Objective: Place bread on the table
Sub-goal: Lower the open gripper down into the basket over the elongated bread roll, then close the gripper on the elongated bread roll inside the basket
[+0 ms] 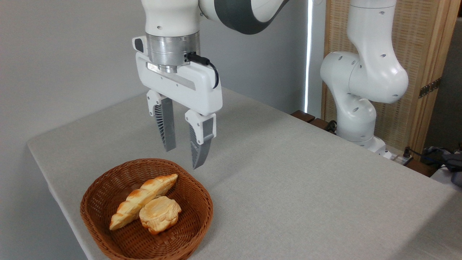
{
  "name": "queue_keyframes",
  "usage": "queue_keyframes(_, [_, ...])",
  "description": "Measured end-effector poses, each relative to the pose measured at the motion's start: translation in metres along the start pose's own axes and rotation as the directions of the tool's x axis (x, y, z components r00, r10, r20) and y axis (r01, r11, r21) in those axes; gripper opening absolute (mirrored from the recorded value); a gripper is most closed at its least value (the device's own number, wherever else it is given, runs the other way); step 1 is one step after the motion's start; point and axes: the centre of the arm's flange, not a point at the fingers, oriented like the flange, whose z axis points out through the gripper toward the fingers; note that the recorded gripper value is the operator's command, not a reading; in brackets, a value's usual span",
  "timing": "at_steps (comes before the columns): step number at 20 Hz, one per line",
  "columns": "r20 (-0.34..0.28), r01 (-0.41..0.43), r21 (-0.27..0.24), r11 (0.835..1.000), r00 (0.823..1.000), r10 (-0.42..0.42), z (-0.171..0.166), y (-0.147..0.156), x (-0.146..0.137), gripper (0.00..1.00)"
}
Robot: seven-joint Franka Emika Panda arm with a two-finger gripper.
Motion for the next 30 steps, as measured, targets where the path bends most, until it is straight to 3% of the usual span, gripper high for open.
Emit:
queue_keyframes(13, [-0.115,-0.058,0.020,0.998,0.992,0.059,0.078,0.017,0.066,1.00])
queue_keyframes(24, [-0.114,-0.091,0.010,0.996,0.989,0.091,0.114,0.031,0.084,0.99])
queue_keyframes(25, [-0.110,-0.100,0.010,0.995,0.989,0.100,0.116,0.034,0.086,0.96])
queue_keyframes(29, [-0.081,-0.135,0.021,0.991,0.987,0.136,0.127,0.040,0.089,0.44])
queue_keyframes(30, [-0.079,-0.139,0.022,0.990,0.987,0.140,0.128,0.041,0.090,0.35])
